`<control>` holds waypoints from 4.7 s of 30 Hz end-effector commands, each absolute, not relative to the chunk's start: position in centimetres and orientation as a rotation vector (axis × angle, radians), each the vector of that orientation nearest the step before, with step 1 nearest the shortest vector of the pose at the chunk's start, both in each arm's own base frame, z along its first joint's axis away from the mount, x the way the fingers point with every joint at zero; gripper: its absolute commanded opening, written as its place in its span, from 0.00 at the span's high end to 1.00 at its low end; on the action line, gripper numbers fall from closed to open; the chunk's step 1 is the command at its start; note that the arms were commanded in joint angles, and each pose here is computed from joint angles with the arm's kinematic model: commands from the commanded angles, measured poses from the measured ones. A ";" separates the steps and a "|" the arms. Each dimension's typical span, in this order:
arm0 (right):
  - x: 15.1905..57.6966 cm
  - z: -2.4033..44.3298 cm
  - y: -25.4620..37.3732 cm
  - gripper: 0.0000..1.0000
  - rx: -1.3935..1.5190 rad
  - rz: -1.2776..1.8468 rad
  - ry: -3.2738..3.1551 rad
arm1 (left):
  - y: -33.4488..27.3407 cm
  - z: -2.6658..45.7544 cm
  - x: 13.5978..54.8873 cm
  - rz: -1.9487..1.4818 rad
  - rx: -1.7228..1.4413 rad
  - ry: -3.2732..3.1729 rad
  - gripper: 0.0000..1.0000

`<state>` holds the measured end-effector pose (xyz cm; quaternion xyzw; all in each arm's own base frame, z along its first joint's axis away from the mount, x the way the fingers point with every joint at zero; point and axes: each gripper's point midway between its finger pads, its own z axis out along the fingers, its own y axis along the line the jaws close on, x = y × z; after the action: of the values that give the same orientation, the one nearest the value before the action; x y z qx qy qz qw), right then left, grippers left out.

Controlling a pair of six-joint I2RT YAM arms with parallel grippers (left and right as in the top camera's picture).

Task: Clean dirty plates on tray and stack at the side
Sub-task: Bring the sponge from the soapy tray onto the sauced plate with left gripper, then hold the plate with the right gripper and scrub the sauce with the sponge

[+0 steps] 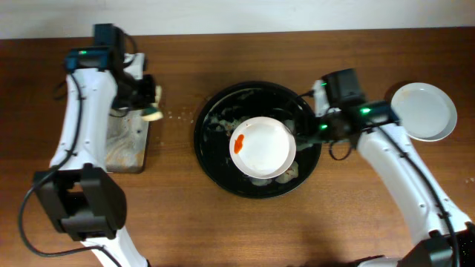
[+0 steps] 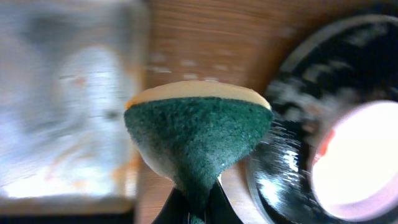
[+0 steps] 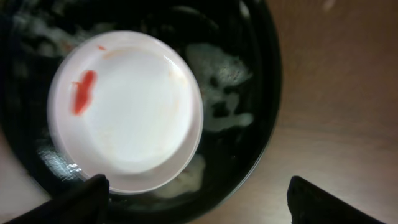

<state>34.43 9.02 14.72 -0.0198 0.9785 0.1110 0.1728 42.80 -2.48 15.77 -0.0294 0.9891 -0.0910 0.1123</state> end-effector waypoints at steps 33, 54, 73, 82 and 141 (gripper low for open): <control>33.5 -0.4 11.4 0.86 0.257 0.683 3.026 | -27.9 2.1 34.9 -0.570 0.372 2.950 1.00; 33.3 -0.8 10.7 0.92 0.308 0.614 3.045 | -21.7 1.4 36.9 0.056 0.152 2.968 1.00; 33.1 -0.9 10.2 0.92 0.333 0.573 3.058 | -19.7 5.8 39.7 0.297 0.200 2.848 1.00; 33.1 -0.9 10.2 0.93 0.334 0.572 3.060 | -22.5 5.1 37.6 0.025 0.225 2.975 1.00; 34.0 3.0 8.4 0.96 0.307 0.415 2.992 | -19.2 6.9 42.1 0.419 0.217 2.872 1.00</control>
<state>32.66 10.01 0.72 0.1084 0.9780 0.1778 0.0080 41.70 -19.50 7.26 0.0937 0.9722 0.1719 0.1286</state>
